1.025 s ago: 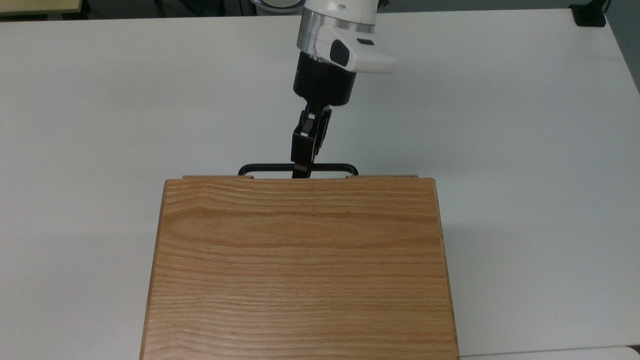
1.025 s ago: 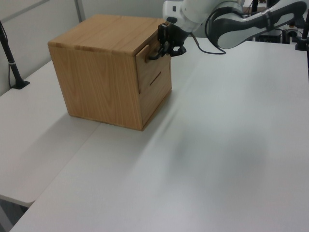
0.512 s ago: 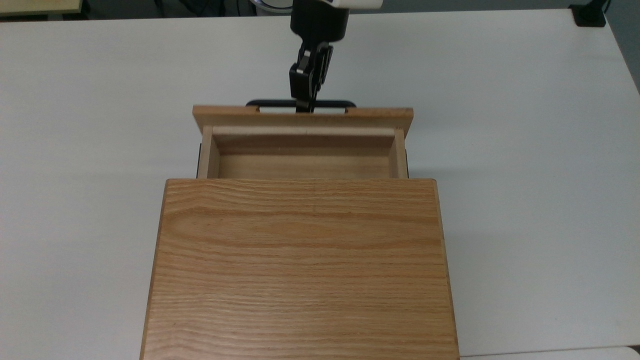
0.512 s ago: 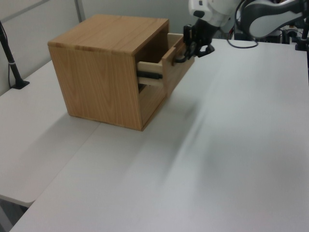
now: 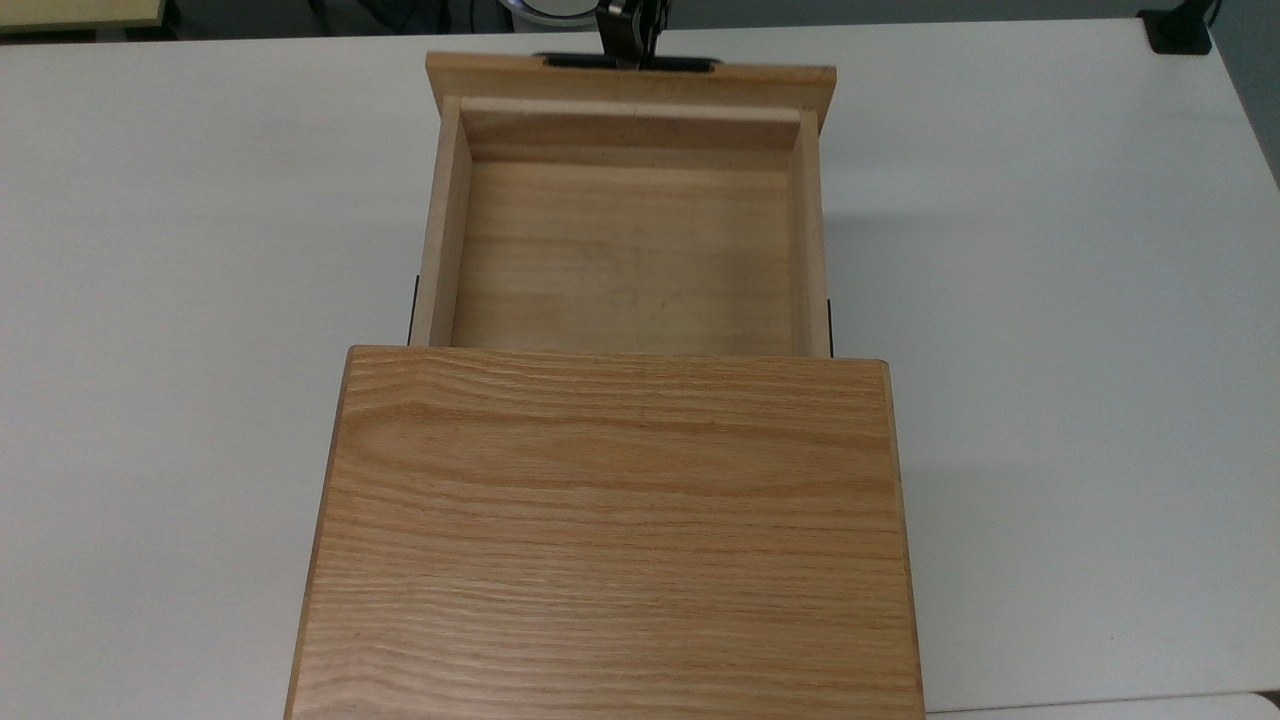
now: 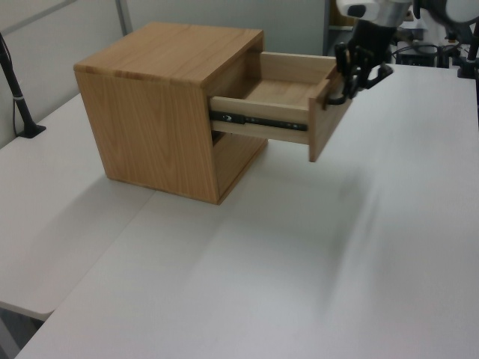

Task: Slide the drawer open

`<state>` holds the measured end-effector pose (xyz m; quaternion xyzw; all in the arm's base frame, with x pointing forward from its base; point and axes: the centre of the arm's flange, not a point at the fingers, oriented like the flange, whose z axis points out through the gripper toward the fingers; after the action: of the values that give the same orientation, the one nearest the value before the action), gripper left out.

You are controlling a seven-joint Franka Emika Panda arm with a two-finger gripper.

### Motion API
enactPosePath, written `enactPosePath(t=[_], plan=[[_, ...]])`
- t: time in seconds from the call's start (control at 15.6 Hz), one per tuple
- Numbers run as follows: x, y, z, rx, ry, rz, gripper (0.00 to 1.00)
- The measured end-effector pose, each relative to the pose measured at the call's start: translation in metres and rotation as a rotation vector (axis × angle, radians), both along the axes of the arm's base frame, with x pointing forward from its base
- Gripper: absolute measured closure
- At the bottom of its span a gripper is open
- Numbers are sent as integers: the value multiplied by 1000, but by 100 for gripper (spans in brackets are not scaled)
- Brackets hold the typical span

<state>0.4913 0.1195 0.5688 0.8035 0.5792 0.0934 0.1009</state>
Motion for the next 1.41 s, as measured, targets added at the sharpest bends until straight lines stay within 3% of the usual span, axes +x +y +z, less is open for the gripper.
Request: enactPosePath(t=[0.26, 0.38, 0.45, 0.51, 0.77, 0.9, 0.96, 1.15, 1.41], plan=[[-11, -5, 4, 20, 45, 42, 82], [-16, -7, 21, 29, 28, 41, 69], [-18, -9, 25, 32, 23, 38, 68], [-19, -11, 27, 34, 22, 34, 62], [-20, -14, 23, 90, 62, -7, 22], [-25, -17, 26, 113, 129, -101, 4], [-27, -20, 30, 117, 158, -158, 0], [-26, -34, 45, 175, 200, -367, 0], [-19, -60, 67, 237, 186, -697, 0]])
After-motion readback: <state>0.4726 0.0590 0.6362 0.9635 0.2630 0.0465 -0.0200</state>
